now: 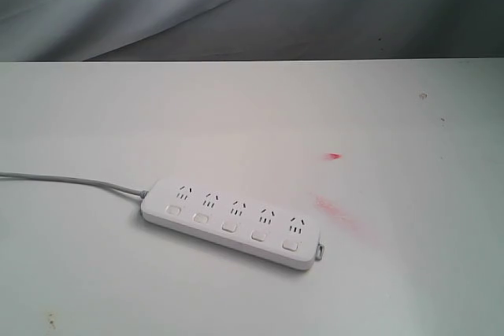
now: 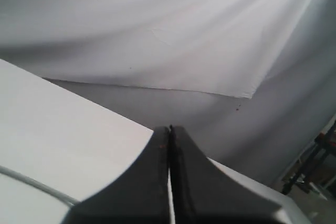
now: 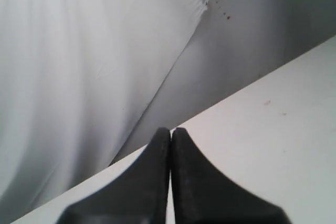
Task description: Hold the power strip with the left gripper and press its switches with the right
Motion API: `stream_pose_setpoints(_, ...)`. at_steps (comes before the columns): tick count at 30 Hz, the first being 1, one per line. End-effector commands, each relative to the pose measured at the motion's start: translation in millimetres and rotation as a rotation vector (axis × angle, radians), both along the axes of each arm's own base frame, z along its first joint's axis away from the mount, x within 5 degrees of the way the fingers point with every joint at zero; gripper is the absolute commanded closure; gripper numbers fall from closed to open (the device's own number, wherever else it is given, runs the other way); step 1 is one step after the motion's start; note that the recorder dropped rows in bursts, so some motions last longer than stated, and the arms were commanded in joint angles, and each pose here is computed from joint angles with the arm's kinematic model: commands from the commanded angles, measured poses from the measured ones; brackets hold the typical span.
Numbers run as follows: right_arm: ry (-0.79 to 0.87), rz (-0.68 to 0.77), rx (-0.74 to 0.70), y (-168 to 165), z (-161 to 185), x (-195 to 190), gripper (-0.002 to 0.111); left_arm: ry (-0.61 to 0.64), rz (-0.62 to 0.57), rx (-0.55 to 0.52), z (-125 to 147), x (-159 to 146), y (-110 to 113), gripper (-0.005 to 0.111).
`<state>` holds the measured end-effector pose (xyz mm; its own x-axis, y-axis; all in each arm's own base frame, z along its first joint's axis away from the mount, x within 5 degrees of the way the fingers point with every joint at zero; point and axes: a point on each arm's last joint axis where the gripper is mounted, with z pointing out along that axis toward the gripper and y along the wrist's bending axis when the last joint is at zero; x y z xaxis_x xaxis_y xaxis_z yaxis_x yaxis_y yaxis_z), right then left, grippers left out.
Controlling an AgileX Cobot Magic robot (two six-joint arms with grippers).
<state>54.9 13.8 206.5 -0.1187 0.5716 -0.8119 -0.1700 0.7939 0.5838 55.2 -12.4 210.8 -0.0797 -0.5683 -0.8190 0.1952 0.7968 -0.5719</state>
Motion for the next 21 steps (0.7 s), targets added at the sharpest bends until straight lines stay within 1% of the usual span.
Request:
stream_pose_setpoints(1, 0.036, 0.071, -0.003, 5.9, 11.6, -5.0, 0.108, 0.088, -0.056, -0.076, -4.7, -1.7, -4.8, 0.107)
stream_pose_setpoints(6, -0.004, 0.126, -0.034, 9.6, 40.3, -14.2, 0.108, 0.124, -0.133, -0.110, 16.8, -7.4, -10.9, 0.107)
stream_pose_setpoints(9, 0.036, 0.185, -0.103, 14.3, 52.4, -15.7, 0.108, 0.191, -0.179, -0.074, 32.3, -5.1, -15.8, 0.107)
stream_pose_setpoints(10, 0.069, 0.249, -0.166, 18.9, 60.9, -14.0, 0.108, 0.228, -0.213, -0.013, 45.0, -1.7, -19.4, 0.107)
stream_pose_setpoints(13, 0.111, 0.360, -0.274, 27.2, 73.3, -8.4, 0.108, 0.288, -0.280, 0.150, 63.2, 8.7, -25.9, 0.107)
stream_pose_setpoints(14, 0.153, 0.429, -0.336, 32.3, 80.6, -3.2, 0.108, 0.329, -0.327, 0.240, 71.8, 17.6, -30.1, 0.107)
stream_pose_setpoints(15, 0.177, 0.464, -0.367, 35.0, 83.3, 0.7, 0.108, 0.349, -0.352, 0.286, 75.7, 23.2, -32.4, 0.107)
stream_pose_setpoints(16, 0.218, 0.523, -0.410, 39.8, 86.9, 8.5, 0.108, 0.387, -0.403, 0.378, 80.1, 35.5, -36.5, 0.107)
stream_pose_setpoints(17, 0.243, 0.552, -0.422, 42.5, 87.9, 13.1, 0.108, 0.400, -0.426, 0.416, 81.6, 40.2, -38.2, 0.107)
stream_pose_setpoints(18, 0.298, 0.598, -0.448, 47.0, 87.2, 23.3, 0.108, 0.438, -0.477, 0.468, 82.0, 52.3, -43.0, 0.107)
stream_pose_setpoints(21, 0.372, 0.647, -0.475, 53.2, 81.6, 38.8, 0.108, 0.492, -0.514, 0.496, 75.7, 70.2, -49.4, 0.107)
